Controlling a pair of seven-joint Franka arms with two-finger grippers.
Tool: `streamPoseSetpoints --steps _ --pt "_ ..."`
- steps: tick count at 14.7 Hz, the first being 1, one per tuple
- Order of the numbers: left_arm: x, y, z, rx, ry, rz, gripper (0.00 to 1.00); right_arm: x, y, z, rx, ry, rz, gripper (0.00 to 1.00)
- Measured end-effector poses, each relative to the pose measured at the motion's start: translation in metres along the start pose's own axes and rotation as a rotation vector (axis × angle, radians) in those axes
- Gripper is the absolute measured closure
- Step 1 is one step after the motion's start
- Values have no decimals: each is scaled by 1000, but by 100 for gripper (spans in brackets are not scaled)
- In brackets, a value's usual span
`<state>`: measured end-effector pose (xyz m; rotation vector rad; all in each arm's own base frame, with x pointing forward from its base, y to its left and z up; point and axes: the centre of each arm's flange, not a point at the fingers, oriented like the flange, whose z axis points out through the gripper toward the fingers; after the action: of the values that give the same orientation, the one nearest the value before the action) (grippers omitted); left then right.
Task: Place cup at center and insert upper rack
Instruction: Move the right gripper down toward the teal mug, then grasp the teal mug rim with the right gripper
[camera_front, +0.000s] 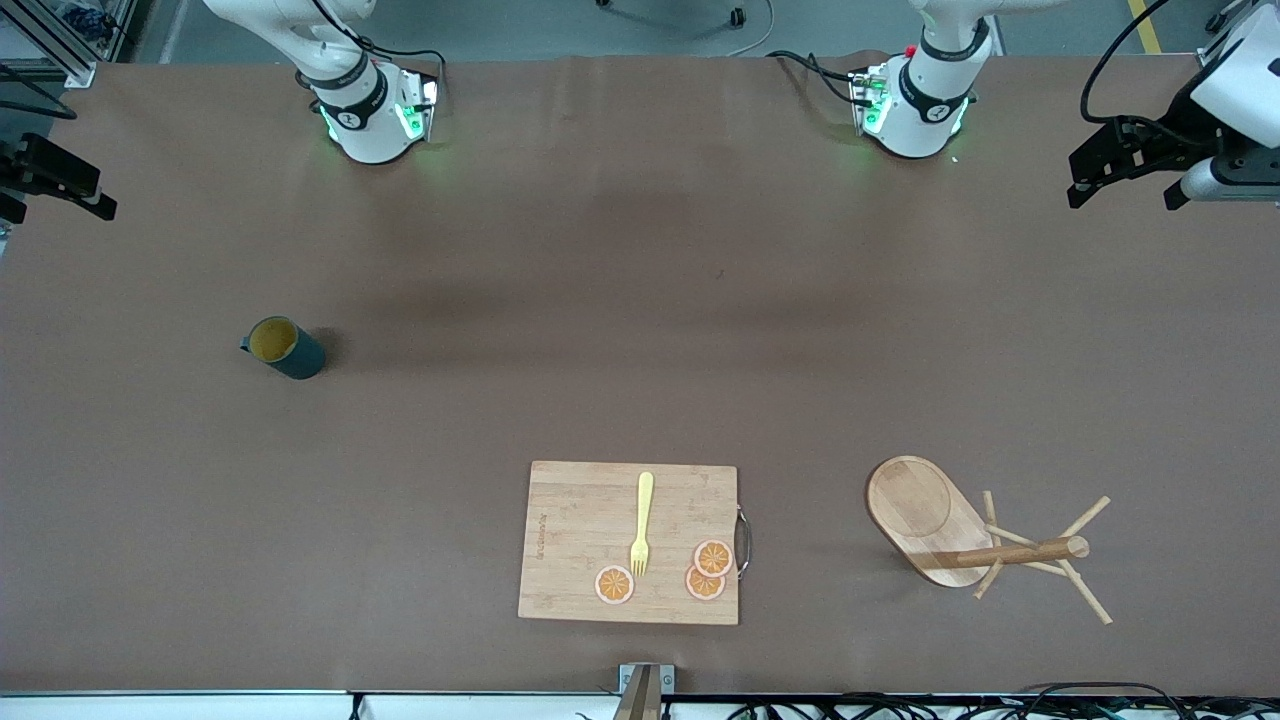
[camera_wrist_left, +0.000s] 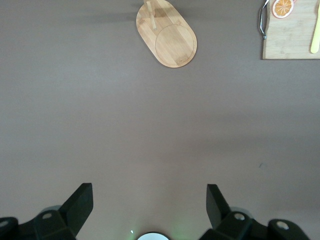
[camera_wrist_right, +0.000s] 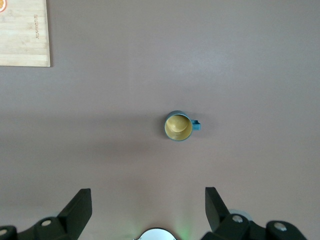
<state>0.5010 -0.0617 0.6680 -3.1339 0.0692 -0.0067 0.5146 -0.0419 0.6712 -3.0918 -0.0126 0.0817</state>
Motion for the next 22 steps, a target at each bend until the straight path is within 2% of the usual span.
streamPoseSetpoints --steps 10,12,14,15,18,22 --pt "1 -7 -4 -2 6 -12 0 -2 12 10 6 -40 10 0" --pt "-1 -8 -3 -1 -7 -14 0 10 15 24 5 -38 14 0" --pt "0 -8 -2 -1 -12 -14 0 41 19 58 2 -37 11 0" --pt "0 -8 -2 -1 -14 -14 0 57 22 81 2 -53 -17 0" --pt "2 -8 1 -2 -19 -14 0 87 34 144 17 -114 -223 0" --pt "3 -8 2 -2 -22 -13 0 85 53 241 35 -129 -404 0"
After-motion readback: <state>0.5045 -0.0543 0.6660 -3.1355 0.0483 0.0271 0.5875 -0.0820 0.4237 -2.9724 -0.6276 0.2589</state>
